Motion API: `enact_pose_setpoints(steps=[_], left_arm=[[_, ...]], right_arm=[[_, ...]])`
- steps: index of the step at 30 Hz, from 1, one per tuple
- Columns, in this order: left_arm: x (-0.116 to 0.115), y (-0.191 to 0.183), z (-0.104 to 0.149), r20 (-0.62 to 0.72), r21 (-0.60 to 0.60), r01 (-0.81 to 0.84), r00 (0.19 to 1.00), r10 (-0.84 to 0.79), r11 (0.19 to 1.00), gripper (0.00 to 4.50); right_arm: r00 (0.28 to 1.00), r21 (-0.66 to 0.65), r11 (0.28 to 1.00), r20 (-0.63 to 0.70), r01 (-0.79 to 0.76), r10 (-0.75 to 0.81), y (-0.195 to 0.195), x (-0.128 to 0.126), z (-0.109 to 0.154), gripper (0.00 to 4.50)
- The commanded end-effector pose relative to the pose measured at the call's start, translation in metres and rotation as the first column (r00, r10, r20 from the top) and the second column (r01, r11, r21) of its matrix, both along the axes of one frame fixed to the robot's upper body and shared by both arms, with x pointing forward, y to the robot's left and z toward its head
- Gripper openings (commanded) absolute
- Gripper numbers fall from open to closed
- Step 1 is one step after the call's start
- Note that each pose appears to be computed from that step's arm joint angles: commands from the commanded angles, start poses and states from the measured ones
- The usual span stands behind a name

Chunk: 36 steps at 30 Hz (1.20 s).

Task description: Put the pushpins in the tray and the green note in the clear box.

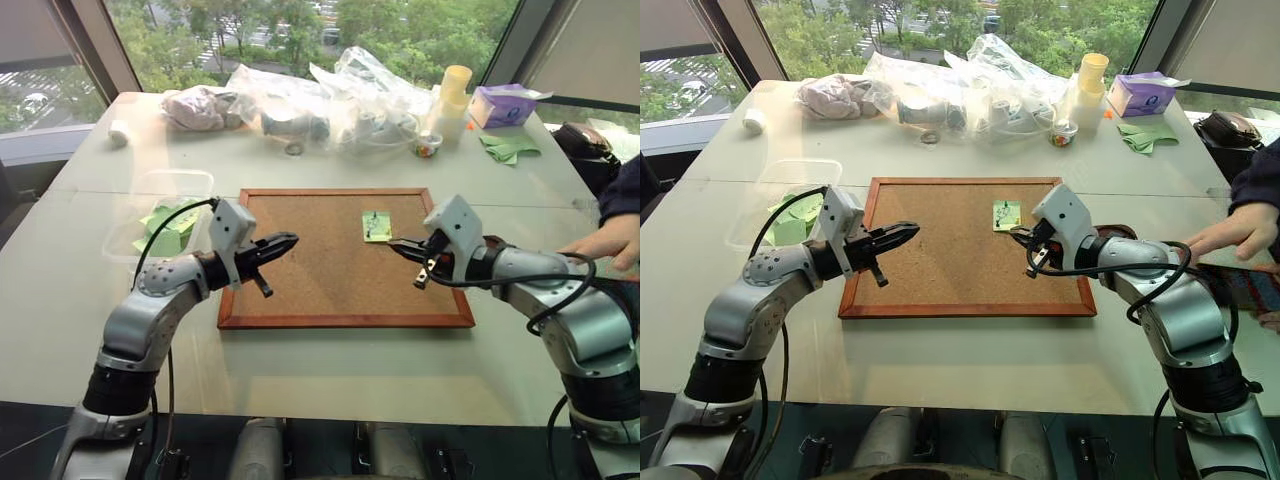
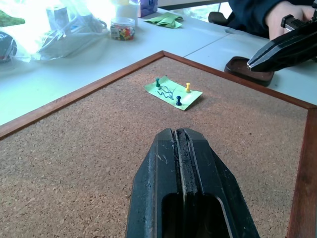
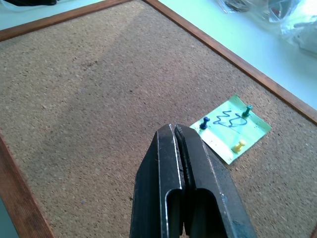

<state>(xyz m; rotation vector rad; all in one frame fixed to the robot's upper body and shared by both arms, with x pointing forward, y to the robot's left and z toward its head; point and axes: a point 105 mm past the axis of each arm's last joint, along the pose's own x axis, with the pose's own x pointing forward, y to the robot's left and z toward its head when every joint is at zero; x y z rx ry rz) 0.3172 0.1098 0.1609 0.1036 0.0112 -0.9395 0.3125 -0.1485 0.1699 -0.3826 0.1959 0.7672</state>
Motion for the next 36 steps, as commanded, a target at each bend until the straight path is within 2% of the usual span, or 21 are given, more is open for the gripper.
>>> enact_pose_setpoints(steps=[1,6,19,22,29,32,35,36], left_arm=[[0.000,-0.002,0.007,0.042,0.019,0.025,0.999,-0.026,1.000,0.00],[-0.002,-0.007,0.011,0.025,0.002,0.061,0.998,-0.061,0.998,0.00],[0.014,-0.019,-0.002,0.021,0.024,0.036,0.999,-0.037,0.999,0.00],[0.020,-0.031,-0.014,0.029,0.058,0.041,0.999,-0.043,0.997,0.00],[0.037,-0.054,-0.027,0.030,0.043,0.023,0.999,-0.024,0.999,0.00],[0.042,-0.063,-0.036,0.023,0.048,0.013,1.000,-0.014,0.999,0.00],[0.041,-0.066,-0.043,0.012,0.055,0.017,1.000,-0.017,0.998,0.00],[0.041,-0.066,-0.045,0.009,0.057,0.016,1.000,-0.017,0.998,0.00]], right_arm=[[0.998,0.003,1.000,0.059,0.007,-0.007,-0.005,0.001,0.013,0.02],[0.998,0.002,1.000,0.061,0.012,-0.012,-0.005,0.000,0.012,0.02],[0.996,0.018,0.999,0.078,0.037,-0.039,-0.008,0.009,0.015,0.02],[0.995,0.041,0.998,0.085,0.055,-0.058,-0.005,0.020,0.016,0.02],[0.985,0.044,0.988,0.086,0.149,-0.153,-0.008,0.056,0.017,0.02],[0.982,0.050,0.982,0.045,0.181,-0.183,-0.003,0.077,0.011,0.02],[0.982,0.054,0.981,0.006,0.186,-0.187,0.007,0.091,0.002,0.83],[0.979,0.050,0.978,0.006,0.202,-0.202,0.007,0.096,0.000,1.32]])
